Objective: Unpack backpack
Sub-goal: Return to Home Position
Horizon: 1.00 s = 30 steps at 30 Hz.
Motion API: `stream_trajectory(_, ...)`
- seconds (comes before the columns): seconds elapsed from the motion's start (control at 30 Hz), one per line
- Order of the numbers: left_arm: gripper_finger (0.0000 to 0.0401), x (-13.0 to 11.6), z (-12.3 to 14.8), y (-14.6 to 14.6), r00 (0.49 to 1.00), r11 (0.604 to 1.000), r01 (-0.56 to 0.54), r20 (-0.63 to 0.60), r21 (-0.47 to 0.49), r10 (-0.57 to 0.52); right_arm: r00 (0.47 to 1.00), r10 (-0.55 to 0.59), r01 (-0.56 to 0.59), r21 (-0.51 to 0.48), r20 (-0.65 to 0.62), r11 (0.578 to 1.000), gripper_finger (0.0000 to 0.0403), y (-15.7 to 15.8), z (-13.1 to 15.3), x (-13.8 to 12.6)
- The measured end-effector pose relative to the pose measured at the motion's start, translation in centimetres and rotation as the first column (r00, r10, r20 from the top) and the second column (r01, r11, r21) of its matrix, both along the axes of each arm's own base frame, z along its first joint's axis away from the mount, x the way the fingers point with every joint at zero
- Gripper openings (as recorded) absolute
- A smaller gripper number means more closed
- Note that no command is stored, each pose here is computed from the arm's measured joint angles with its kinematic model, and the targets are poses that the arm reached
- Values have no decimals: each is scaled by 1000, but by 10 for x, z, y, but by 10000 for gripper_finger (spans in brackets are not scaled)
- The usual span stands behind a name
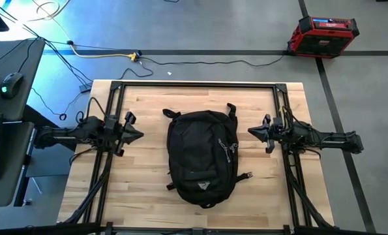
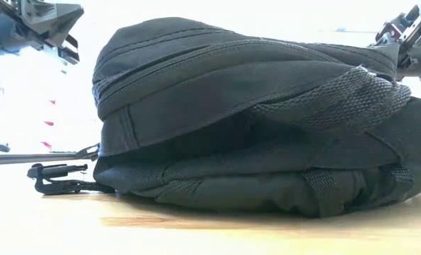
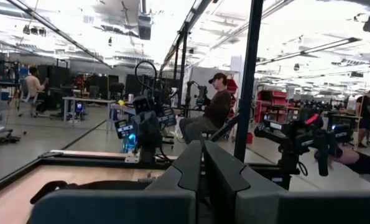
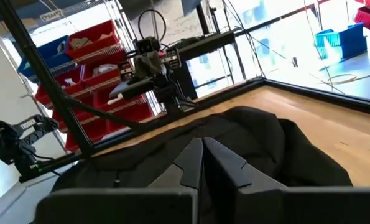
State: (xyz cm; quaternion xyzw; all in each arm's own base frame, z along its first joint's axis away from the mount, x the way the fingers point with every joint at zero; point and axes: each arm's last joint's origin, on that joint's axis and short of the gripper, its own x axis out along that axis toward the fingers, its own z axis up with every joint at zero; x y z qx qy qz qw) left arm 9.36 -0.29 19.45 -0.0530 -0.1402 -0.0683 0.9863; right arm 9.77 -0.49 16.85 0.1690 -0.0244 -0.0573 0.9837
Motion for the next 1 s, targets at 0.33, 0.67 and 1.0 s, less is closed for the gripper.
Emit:
stream_trajectory(0.33, 0, 1, -2, 1, 994, 963, -106, 21, 248, 104, 1000, -3, 2, -83, -11, 997, 0, 0, 0, 0)
stream_trajectory(0.67, 0, 5, -26, 8, 914, 920, -263, -230, 289, 334, 992, -14, -27, -311, -127, 950, 0, 0, -7, 6)
stream_trajectory(1.0, 0, 5, -26, 12, 876, 912, -383, -256, 146, 409, 959, -25, -93, -399, -281, 912, 0, 0, -20, 13)
